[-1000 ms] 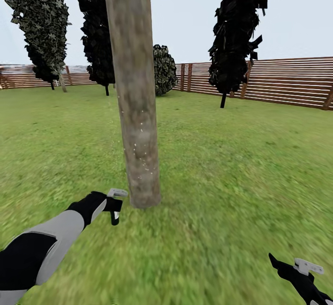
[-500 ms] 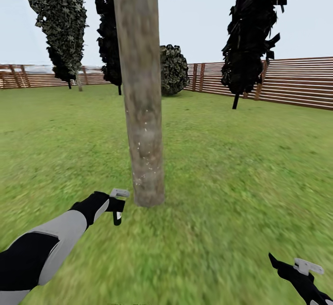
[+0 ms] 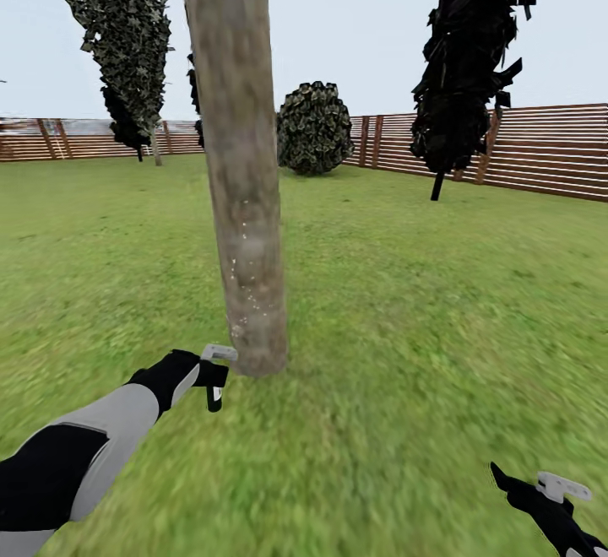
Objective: In the garden, pick up the pesticide atomizer on the floor and spray pesticide onto both trees until each tree trunk is fully covered.
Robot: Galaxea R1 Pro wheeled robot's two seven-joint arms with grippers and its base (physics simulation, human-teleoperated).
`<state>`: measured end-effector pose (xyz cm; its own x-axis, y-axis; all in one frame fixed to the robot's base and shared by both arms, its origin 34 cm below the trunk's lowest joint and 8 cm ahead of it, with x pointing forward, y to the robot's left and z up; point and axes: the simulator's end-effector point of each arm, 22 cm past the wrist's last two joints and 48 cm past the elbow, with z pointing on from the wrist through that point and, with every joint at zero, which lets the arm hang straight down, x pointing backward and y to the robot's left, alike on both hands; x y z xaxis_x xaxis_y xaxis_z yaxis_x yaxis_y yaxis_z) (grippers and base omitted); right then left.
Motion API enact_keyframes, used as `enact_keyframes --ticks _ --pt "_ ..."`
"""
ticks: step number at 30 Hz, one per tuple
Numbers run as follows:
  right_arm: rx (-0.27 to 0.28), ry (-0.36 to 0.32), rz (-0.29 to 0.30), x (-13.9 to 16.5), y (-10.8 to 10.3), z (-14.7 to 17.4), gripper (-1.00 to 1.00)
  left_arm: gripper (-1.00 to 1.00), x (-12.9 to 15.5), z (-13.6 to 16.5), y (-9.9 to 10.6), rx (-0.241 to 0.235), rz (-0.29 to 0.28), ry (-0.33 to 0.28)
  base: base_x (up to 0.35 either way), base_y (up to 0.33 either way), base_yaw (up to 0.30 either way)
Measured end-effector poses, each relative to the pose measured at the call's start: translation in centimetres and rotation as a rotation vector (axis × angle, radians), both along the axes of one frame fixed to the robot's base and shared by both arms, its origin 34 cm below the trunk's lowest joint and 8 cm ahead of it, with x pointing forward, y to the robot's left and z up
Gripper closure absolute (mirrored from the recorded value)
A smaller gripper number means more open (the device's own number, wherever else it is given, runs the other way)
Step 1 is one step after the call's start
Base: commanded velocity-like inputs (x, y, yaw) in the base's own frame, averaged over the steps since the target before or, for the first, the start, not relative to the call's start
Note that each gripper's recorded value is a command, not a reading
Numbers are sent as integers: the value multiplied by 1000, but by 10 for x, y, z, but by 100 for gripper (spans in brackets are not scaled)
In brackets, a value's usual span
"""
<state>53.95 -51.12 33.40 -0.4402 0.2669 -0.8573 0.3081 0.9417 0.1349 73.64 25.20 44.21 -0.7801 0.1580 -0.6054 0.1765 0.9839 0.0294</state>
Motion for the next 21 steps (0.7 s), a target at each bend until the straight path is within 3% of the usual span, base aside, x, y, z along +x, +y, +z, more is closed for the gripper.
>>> enact_keyframes --ticks 7,15,21 --pt "1 -1 -1 0 0 0 -100 100 0 0 0 0 0 -1 0 -325 17" --pt "1 -1 -1 0 0 0 -100 100 -1 -1 -9 -8 -9 2 9 -325 260" --pt "2 -1 0 0 1 0 -100 100 -1 0 -9 -8 -9 2 138 -313 274"
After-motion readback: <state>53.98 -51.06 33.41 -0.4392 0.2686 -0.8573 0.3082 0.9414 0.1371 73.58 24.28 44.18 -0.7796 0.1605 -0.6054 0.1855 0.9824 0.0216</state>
